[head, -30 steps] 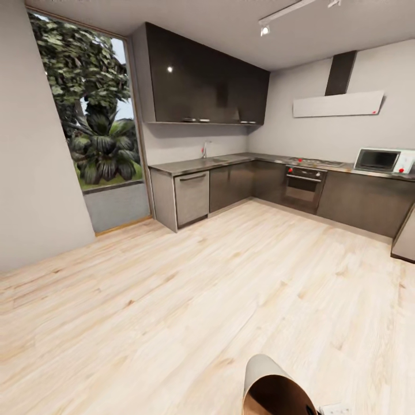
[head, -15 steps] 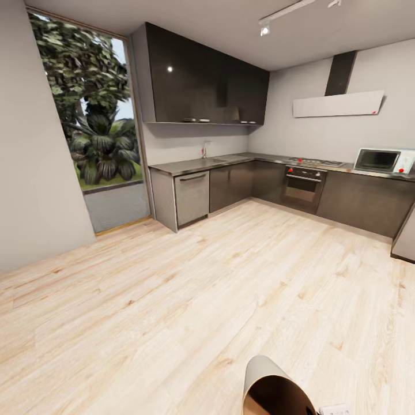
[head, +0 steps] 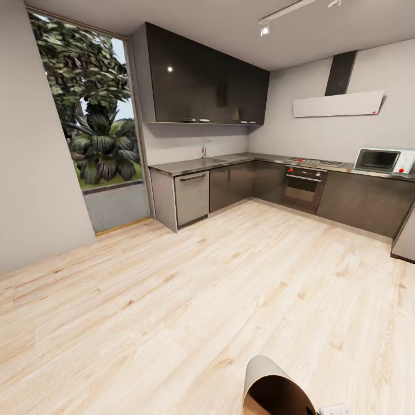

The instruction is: Put the three can of soda from the living room inside the tash can in the kitchen.

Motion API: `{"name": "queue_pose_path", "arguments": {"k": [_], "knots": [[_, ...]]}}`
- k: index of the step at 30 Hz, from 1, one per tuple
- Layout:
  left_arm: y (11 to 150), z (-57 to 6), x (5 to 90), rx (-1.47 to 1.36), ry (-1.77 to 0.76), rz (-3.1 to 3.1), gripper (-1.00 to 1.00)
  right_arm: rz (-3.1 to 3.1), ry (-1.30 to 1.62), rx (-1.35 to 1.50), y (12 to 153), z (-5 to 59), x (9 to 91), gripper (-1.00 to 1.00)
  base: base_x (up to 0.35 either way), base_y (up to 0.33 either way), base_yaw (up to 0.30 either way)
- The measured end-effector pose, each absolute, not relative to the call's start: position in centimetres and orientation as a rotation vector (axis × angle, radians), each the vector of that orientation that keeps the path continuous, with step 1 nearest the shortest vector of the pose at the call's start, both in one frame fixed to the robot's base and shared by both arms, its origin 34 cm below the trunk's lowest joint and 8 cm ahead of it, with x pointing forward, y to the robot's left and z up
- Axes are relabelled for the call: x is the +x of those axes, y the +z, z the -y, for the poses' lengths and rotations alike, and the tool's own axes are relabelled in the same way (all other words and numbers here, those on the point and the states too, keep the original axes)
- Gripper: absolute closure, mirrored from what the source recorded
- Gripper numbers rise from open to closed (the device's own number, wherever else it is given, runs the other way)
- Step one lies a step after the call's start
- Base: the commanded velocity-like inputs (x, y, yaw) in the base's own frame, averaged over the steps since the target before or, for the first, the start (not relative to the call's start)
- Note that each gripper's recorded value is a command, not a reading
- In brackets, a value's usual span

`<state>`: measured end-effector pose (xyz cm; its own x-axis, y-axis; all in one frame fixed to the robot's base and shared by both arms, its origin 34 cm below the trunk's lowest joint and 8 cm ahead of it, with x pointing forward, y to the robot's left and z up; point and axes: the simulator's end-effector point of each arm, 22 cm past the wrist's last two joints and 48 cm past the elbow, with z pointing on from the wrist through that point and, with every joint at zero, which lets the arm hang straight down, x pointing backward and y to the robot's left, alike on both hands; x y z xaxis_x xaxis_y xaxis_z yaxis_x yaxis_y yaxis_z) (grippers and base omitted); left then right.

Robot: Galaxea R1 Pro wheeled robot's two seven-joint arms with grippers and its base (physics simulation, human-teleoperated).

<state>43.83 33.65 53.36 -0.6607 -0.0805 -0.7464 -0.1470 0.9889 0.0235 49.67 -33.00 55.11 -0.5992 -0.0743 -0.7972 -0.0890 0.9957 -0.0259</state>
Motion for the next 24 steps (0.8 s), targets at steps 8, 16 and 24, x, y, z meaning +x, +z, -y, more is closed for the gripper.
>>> {"name": "queue_pose_path", "arguments": {"k": [8, 16, 24], "knots": [[53.36, -33.62, 43.83, -0.156, 0.102, -2.295, -1.0, -2.215, 0.018, -0.11, 55.1, 32.95, 49.68, 1.0, 0.0, 0.0, 0.0], [53.35, -33.61, 43.83, -0.156, 0.102, -2.295, -1.0, -2.215, 0.016, -0.109, 55.12, 33.06, 49.69, 1.0, 0.0, 0.0, 0.0], [53.36, -33.62, 43.83, -0.156, 0.103, -2.295, -1.0, -2.215, 0.019, -0.102, 55.07, 32.7, 49.7, 1.0, 0.0, -0.001, 0.0]]}}
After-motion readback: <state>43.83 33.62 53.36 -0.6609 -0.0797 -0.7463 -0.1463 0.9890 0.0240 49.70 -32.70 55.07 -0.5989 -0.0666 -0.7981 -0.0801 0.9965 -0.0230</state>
